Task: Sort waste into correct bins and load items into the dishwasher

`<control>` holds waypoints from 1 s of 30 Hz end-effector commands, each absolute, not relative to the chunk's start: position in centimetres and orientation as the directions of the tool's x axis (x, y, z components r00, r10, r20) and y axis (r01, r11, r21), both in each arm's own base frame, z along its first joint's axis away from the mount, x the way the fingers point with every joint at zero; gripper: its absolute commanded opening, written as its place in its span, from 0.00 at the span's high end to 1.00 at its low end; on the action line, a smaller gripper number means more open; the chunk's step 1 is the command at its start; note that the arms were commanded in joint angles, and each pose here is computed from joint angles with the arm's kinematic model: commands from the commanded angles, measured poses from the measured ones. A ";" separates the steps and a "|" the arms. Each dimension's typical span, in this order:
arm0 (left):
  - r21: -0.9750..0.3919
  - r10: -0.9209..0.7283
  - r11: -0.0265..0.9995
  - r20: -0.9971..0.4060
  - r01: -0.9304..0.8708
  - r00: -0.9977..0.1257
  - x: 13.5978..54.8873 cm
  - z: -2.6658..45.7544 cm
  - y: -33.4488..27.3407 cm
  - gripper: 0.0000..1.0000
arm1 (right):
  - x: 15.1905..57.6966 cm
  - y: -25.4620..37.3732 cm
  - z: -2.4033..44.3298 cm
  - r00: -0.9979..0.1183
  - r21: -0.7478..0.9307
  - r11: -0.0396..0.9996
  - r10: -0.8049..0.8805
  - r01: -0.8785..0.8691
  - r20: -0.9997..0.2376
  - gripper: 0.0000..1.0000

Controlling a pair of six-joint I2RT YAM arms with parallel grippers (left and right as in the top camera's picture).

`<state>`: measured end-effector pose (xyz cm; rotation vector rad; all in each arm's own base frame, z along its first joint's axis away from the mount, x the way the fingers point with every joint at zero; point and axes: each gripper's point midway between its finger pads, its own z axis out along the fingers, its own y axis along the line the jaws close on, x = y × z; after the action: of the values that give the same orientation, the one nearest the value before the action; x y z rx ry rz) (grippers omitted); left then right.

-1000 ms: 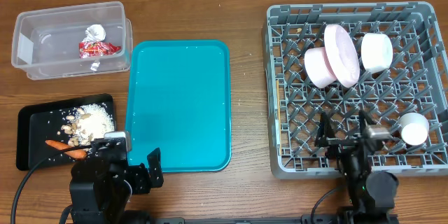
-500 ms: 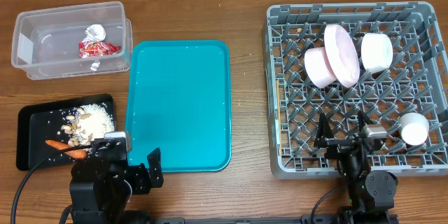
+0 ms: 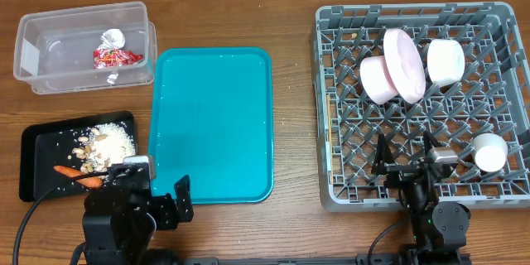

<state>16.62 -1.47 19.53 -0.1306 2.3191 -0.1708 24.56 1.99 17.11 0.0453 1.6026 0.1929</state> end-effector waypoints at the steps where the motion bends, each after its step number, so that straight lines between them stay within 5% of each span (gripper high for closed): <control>1: -0.143 -0.148 0.988 -0.761 -0.059 -0.631 17.1 19.3 -0.8 0.00 | 24.6 2.0 17.0 -0.039 0.148 0.984 0.145 -0.094 -0.989 0.00; 13: -0.114 -0.113 0.991 -0.993 0.071 -0.029 24.6 17.1 -1.4 0.00 | 24.6 2.0 17.0 -0.039 0.148 0.984 0.145 -0.094 -0.989 0.00; 30: -0.098 -0.091 0.992 -0.993 0.085 -0.079 24.6 15.8 -1.7 0.00 | 24.6 2.0 17.0 -0.039 0.148 0.984 0.145 -0.094 -0.989 0.00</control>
<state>24.60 -1.50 15.73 -0.0355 1.6502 -0.1570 24.56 1.99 17.11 0.0453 1.6026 0.1929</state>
